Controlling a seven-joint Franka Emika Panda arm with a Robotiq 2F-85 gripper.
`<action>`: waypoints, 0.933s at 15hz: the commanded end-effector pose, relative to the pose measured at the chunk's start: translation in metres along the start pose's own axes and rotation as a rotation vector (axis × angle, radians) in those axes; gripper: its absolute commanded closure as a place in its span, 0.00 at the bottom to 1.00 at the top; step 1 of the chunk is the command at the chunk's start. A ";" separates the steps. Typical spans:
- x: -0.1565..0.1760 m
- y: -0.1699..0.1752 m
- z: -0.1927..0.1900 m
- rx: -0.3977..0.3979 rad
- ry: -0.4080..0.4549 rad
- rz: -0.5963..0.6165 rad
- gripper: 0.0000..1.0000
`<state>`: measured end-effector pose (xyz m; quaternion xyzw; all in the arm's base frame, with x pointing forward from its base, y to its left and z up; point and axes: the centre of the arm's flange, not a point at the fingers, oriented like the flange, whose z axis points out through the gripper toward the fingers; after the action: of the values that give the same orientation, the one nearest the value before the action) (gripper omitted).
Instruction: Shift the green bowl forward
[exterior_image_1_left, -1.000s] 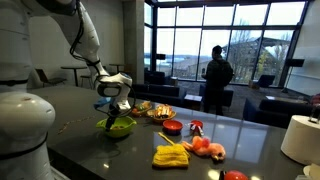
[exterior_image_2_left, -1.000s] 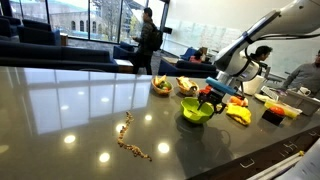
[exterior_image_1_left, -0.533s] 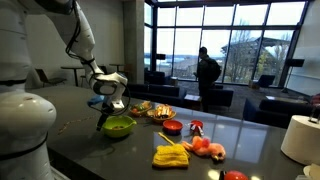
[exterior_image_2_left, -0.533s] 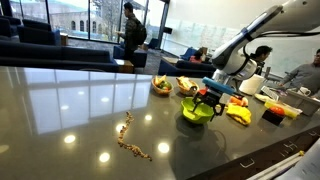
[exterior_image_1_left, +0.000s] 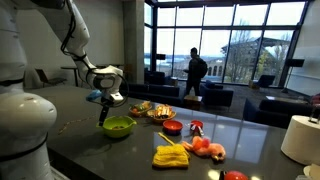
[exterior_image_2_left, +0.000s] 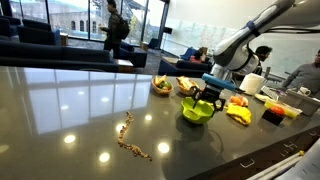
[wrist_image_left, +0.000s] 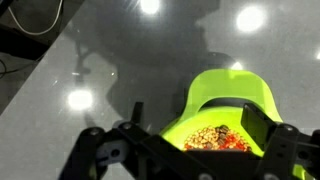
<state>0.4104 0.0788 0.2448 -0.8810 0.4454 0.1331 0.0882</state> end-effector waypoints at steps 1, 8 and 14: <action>-0.011 -0.012 -0.034 -0.066 0.125 -0.058 0.00; -0.010 -0.045 -0.082 -0.212 0.259 -0.362 0.00; -0.010 -0.062 -0.108 -0.297 0.154 -0.677 0.00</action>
<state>0.4610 0.0948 0.3390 -0.9802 0.1807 0.0727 -0.0354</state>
